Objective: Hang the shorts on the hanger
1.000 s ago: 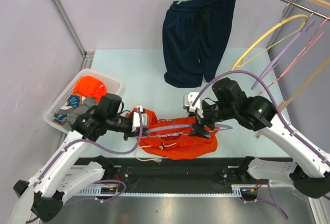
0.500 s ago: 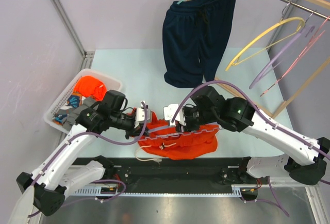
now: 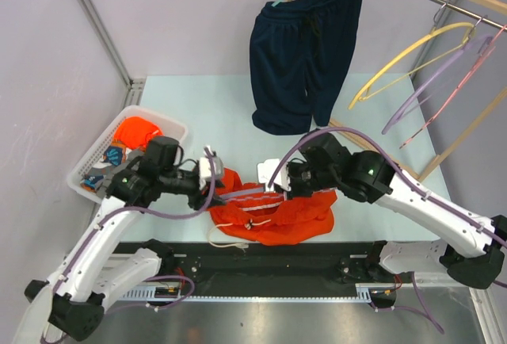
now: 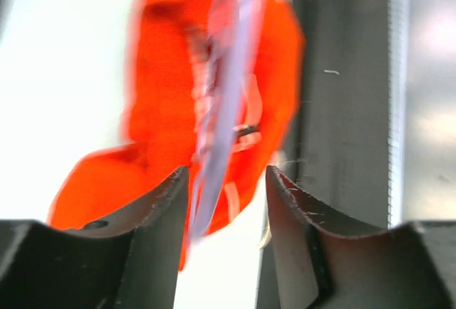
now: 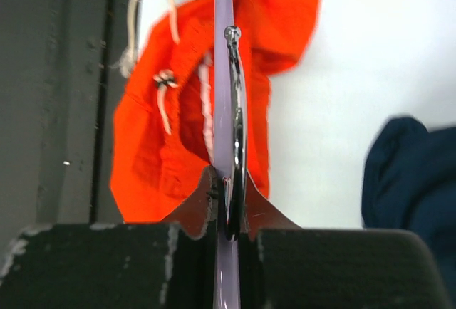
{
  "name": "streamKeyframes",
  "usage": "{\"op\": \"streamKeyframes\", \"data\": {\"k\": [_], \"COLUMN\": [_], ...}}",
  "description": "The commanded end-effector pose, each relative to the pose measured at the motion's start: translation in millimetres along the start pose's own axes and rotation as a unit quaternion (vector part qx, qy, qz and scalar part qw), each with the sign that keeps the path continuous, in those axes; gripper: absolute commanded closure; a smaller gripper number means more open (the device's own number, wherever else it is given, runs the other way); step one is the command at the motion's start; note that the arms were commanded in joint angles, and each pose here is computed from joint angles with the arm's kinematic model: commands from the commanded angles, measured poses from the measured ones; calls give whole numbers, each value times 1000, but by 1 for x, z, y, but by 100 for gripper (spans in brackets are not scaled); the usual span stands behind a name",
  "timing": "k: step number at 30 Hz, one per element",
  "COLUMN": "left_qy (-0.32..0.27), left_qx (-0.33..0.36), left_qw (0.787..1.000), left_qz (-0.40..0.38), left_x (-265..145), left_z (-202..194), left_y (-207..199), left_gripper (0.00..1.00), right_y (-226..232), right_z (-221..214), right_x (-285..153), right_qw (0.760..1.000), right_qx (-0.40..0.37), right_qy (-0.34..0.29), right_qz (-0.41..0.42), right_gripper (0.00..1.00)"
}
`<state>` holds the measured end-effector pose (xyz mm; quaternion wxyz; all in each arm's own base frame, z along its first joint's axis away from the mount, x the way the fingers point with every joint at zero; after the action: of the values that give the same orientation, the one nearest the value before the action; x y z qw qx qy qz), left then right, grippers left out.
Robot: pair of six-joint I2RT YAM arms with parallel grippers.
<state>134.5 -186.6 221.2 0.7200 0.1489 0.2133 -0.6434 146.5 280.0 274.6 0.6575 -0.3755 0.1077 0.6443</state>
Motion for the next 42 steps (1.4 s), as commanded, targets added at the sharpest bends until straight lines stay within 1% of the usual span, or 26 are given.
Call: {"op": "streamKeyframes", "data": {"k": [1,2,3,4,6,7,9,11,12,15,19,25,27,32,36,40,42], "left_qy": [-45,-37,-23,-14,10,30,50,78,85,112,129,147,154,155,160,170,170], "left_qx": [-45,-62,-81,-53,-62,-43,-36,-9,-1,18,34,72,80,86,96,107,111], "left_qw": [996,995,994,997,997,997,996,995,995,992,989,985,983,983,982,979,979], "left_qz": [67,63,63,60,49,56,67,58,57,63,65,61,60,42,26,19,17], "left_x": [-21,-20,-25,-27,-25,-25,-23,-22,-22,-21,-18,-13,-10,1,7,8,7], "left_z": [15,8,-1,-3,-21,-31,-46,-64,-69,-90,-101,-112,-117,-118,-120,-126,-127], "left_y": [43,53,55,59,59,62,66,63,61,60,64,70,71,70,66,61,59], "left_gripper": [46,46,44,42,41,40,39,39,36,34,37,32,33,36,40,42,42], "right_y": [-23,-30,-30,-30,-30,-29,-25,-20,-17,-10,-10,-13,-11,-5,1,-10,-19], "right_z": [1,1,-4,-6,-10,-11,-12,-9,-9,-11,-17,-19,-20,-24,-18,-13,-18], "right_x": [-31,-38,-41,-43,-47,-48,-46,-44,-43,-35,-24,-15,-14,-11,-14,-25,-30], "right_qw": [998,997,997,997,998,998,999,999,999,998,998,997,997,996,995,995,995], "right_qx": [-2,3,7,10,15,17,22,29,39,52,55,65,68,75,84,94,103], "right_qy": [-2,1,11,16,22,22,23,16,18,22,29,32,33,37,19,8,9], "right_qz": [-67,-79,-75,-73,-62,-60,-44,-29,-21,-2,2,4,7,23,43,23,6], "right_gripper": [100,100,100,100,100,100,100,100,100,100,100,100,100,100,100,100,100]}}
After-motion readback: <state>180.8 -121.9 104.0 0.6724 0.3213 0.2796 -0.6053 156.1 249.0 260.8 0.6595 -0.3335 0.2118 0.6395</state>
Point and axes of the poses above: each gripper's point midway between its finger pads, its own x axis out along the fingers, its own y axis along the line the jaws close on, z = x × y, the point moved 1 cm from there along -x, back along the fingers, and after that the axes turned 2 degrees about -x, right-handed, at the moved point
